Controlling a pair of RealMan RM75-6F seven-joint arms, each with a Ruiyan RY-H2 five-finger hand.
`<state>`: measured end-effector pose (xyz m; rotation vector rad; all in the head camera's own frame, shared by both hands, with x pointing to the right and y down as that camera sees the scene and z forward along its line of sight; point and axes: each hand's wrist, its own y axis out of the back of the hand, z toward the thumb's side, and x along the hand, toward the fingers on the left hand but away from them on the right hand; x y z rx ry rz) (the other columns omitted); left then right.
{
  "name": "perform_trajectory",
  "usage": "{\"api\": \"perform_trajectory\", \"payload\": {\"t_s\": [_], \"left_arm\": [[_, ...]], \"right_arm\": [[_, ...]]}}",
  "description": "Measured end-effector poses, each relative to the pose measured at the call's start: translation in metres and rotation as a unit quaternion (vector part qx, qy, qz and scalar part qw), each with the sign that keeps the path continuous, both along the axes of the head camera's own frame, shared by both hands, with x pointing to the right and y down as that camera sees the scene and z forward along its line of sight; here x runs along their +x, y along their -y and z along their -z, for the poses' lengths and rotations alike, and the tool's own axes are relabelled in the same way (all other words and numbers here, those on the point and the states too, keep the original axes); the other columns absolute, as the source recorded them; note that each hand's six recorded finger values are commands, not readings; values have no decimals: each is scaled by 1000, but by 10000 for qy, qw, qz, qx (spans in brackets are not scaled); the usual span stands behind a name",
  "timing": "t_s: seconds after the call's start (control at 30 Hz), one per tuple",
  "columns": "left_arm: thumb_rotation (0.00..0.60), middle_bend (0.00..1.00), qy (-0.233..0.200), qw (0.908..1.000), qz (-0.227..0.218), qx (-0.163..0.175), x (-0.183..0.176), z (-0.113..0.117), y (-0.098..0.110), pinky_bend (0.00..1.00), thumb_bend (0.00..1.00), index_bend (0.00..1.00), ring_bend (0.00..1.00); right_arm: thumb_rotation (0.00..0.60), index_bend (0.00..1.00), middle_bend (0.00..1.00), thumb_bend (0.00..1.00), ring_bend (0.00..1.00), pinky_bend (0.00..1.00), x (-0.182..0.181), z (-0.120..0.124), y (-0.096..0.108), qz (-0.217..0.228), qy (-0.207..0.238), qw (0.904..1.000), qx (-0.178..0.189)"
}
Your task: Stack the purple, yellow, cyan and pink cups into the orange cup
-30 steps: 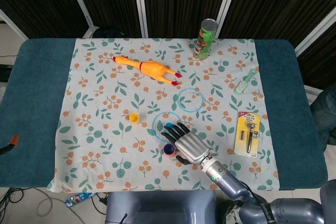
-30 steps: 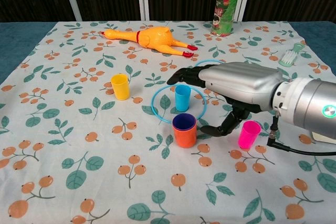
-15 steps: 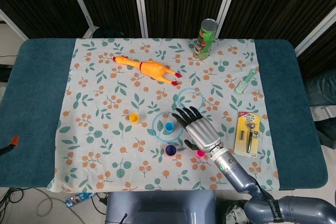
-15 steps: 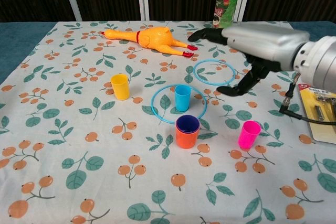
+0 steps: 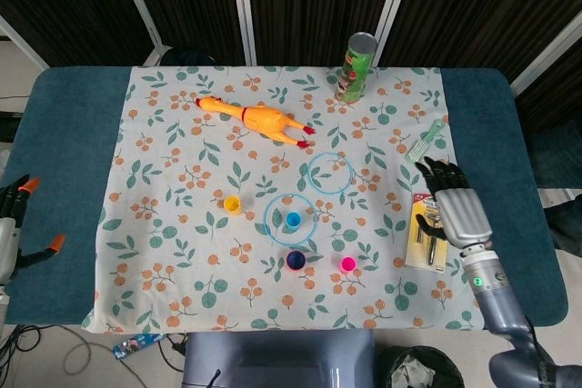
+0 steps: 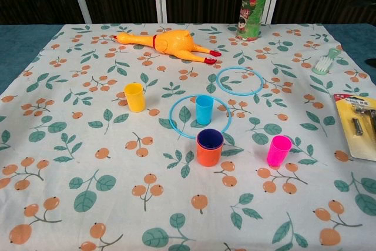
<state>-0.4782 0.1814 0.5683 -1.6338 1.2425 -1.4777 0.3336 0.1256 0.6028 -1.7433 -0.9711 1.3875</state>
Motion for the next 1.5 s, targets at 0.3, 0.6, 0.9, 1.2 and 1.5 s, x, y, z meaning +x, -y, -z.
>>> {"api": "perform_trajectory", "payload": {"t_s": [0.3, 0.6, 0.9, 1.2, 1.5], "left_arm": [[600, 0, 85, 9930, -1077, -486, 58, -29, 52, 0, 159, 104, 0], [600, 0, -206, 9775, -1759, -1144, 139, -70, 94, 0, 159, 156, 0], [600, 0, -173, 9586, -2393, -1531, 210, -100, 106, 0, 161, 215, 0], [600, 0, 72, 9487, -2662, -1707, 244, -123, 98, 0, 195, 271, 0], [600, 0, 182, 9491, -2704, -1604, 252, -138, 91, 0, 226, 313, 0]], "right_arm": [[600, 36, 0, 412, 0, 61, 41, 6, -26, 83, -262, 9993, 254], [600, 37, 0, 411, 0, 61, 42, 5, -25, 85, -256, 9991, 312], [600, 37, 0, 411, 0, 61, 38, -1, -25, 69, -287, 9992, 253], [600, 47, 0, 411, 0, 61, 35, -5, -26, 51, -330, 9992, 206], [600, 60, 0, 411, 0, 61, 34, -9, -26, 23, -322, 9993, 169]]}}
